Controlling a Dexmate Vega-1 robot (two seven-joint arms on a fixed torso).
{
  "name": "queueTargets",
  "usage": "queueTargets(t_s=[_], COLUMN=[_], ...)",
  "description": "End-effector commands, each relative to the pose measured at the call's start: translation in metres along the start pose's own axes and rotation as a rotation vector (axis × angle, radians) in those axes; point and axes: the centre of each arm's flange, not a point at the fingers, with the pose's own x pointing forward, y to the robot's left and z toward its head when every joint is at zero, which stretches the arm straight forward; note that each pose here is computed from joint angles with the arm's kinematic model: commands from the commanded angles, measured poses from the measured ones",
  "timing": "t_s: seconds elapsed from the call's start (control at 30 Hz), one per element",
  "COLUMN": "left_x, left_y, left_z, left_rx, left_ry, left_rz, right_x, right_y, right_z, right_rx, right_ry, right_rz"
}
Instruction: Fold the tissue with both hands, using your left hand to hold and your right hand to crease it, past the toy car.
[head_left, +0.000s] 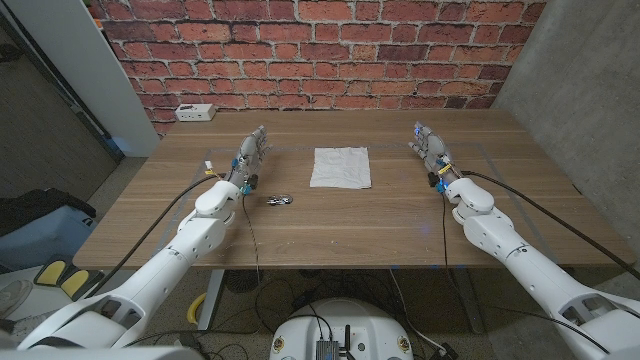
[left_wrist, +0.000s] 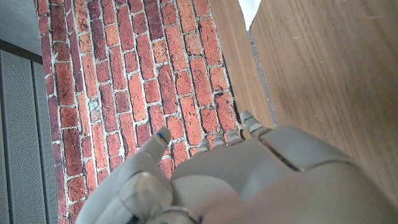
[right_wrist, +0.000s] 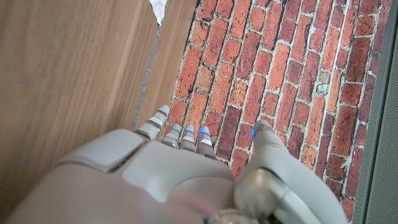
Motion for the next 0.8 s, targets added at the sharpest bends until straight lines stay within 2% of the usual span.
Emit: queueTargets(t_s=[0.03, 0.3, 0.57, 0.8], left_x=[0.006, 0.005, 0.005, 0.003], left_y=[-0.002, -0.007, -0.013, -0.020], left_z=[0.000, 0.009, 0.017, 0.026], left_rx=[0.054, 0.194, 0.292, 0.436], left_ry=[0.007, 0.034, 0.049, 0.071], left_rz=[0.019, 0.044, 0.023, 0.005], right_x=[0.007, 0.006, 0.006, 0.003], right_y=[-0.001, 0.002, 0.008, 0.017], right_z=[0.002, 0.008, 0.016, 0.023], right_rx=[-0.043, -0.173, -0.291, -0.421], right_ry=[0.023, 0.073, 0.107, 0.133], right_rz=[-0.002, 0.001, 0.026, 0.045])
